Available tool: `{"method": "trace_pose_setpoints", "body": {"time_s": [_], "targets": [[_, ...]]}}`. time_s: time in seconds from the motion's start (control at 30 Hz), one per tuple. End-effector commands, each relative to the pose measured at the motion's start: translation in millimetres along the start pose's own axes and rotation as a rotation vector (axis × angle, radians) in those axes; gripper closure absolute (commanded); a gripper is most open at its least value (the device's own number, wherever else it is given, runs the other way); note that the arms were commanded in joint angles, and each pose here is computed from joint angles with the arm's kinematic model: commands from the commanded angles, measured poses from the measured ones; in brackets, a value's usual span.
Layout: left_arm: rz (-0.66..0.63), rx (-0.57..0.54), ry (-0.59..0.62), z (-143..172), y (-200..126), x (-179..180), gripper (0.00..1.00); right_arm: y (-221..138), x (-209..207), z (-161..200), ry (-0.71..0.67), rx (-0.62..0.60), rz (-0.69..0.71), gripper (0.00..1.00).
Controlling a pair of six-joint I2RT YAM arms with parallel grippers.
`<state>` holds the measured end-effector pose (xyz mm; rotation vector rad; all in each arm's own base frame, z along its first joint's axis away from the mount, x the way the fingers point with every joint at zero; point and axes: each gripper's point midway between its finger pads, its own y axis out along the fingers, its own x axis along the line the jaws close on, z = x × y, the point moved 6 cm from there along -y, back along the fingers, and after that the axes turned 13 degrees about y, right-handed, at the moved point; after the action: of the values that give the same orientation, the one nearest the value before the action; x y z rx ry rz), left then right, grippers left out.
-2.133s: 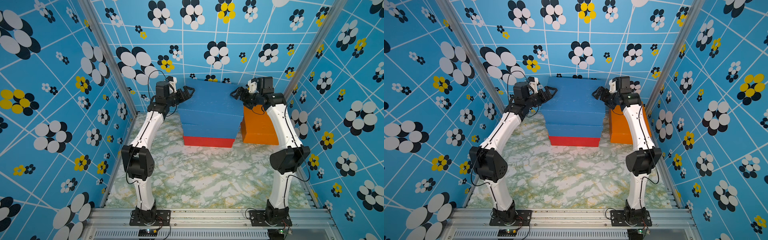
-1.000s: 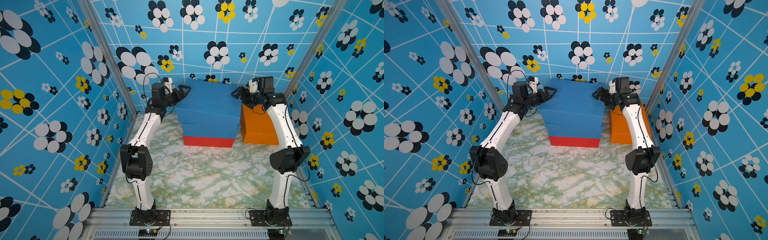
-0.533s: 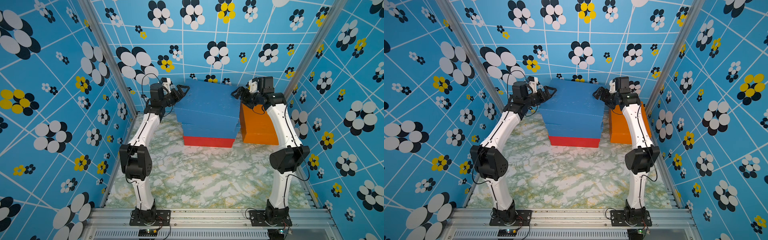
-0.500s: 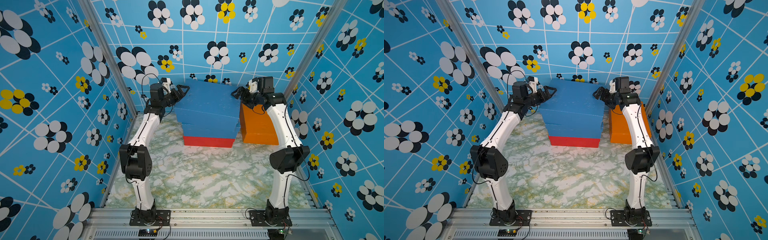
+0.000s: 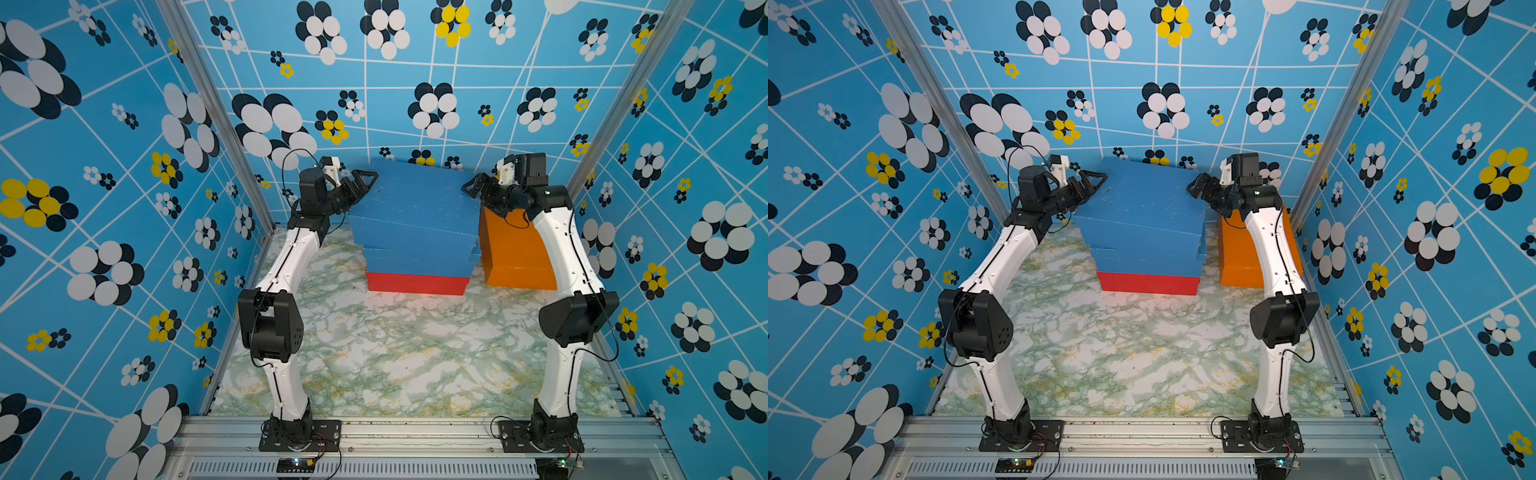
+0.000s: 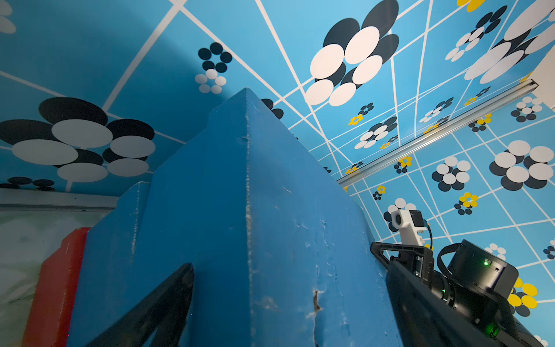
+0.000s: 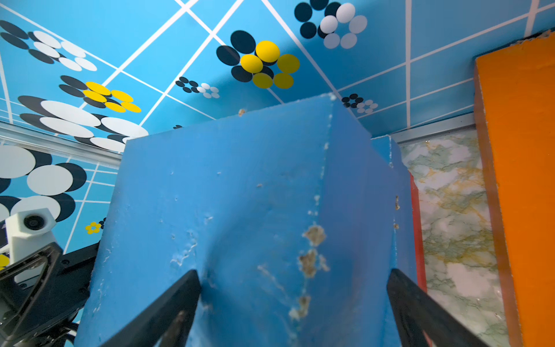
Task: Stack the shoeboxes
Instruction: Place the shoebox at the shoebox.
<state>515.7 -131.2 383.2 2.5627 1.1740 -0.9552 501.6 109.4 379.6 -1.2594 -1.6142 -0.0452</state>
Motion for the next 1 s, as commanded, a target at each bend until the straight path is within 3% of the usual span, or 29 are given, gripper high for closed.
{"method": "trace_pose_setpoints", "body": {"time_s": [0.0, 0.63, 0.97], "targets": [[-0.106, 0.111, -0.083, 37, 2, 59, 0.01, 17, -35, 3, 0.013, 0.029, 0.137, 0.01], [-0.106, 0.059, -0.150, 28, -7, 61, 0.01, 15, -34, 1, 0.002, 0.019, 0.147, 0.01], [-0.242, 0.177, -0.038, 25, -18, 58, 0.00, 15, -39, 4, -0.016, 0.034, 0.179, 0.01]]}}
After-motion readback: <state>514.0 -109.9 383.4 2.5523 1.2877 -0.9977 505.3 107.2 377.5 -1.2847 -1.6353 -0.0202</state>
